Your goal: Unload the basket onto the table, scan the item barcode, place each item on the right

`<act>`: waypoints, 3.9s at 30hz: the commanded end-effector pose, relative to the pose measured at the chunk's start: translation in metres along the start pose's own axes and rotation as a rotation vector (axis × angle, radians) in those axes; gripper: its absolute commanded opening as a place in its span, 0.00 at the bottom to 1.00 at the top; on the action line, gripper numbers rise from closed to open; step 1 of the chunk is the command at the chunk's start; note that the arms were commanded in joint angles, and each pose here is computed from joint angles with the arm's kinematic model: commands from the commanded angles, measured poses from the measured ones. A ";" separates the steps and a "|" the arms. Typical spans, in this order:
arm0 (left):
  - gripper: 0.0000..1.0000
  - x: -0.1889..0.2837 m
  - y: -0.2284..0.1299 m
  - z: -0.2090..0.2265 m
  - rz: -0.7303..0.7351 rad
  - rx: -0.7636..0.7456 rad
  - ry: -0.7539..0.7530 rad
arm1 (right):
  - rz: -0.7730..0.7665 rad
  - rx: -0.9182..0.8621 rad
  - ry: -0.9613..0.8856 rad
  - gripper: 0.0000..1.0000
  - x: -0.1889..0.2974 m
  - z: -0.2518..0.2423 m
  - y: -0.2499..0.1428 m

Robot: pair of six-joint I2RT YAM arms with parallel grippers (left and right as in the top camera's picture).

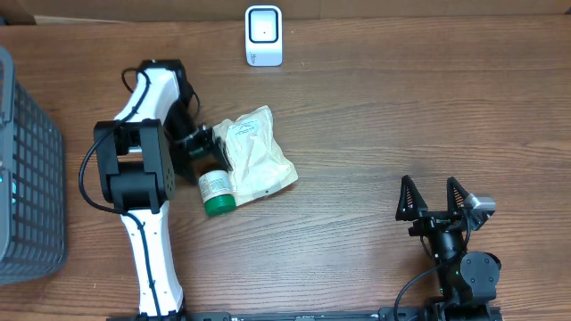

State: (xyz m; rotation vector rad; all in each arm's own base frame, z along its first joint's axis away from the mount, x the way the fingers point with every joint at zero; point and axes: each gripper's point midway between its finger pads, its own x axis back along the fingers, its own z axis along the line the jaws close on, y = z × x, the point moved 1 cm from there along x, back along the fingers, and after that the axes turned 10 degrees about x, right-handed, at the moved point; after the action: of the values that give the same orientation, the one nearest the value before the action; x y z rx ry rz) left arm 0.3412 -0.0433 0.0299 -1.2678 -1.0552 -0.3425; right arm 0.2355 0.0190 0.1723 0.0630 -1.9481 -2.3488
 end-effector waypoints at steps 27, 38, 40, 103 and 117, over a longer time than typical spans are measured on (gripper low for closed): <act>0.73 0.131 -0.186 -0.005 -0.914 0.158 0.092 | -0.003 0.004 0.008 1.00 0.000 0.001 -0.002; 0.78 0.035 -0.135 -0.014 -0.841 0.160 0.131 | -0.003 0.004 0.008 1.00 0.000 0.001 -0.002; 0.80 0.023 -0.130 -0.010 -0.830 0.164 0.146 | -0.003 0.004 0.008 1.00 0.000 0.001 -0.002; 0.30 0.031 -0.105 -0.024 -0.525 0.147 -0.326 | -0.003 0.004 0.008 1.00 0.000 0.001 -0.002; 0.38 0.088 -0.109 -0.011 -0.254 0.263 -0.852 | -0.003 0.004 0.008 1.00 0.000 0.001 -0.002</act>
State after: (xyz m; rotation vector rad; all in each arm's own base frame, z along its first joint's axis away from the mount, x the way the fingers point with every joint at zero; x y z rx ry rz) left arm 0.3111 -0.0450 0.1462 -0.9279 -1.8835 0.0740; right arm 0.2355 0.0190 0.1722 0.0626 -1.9484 -2.3482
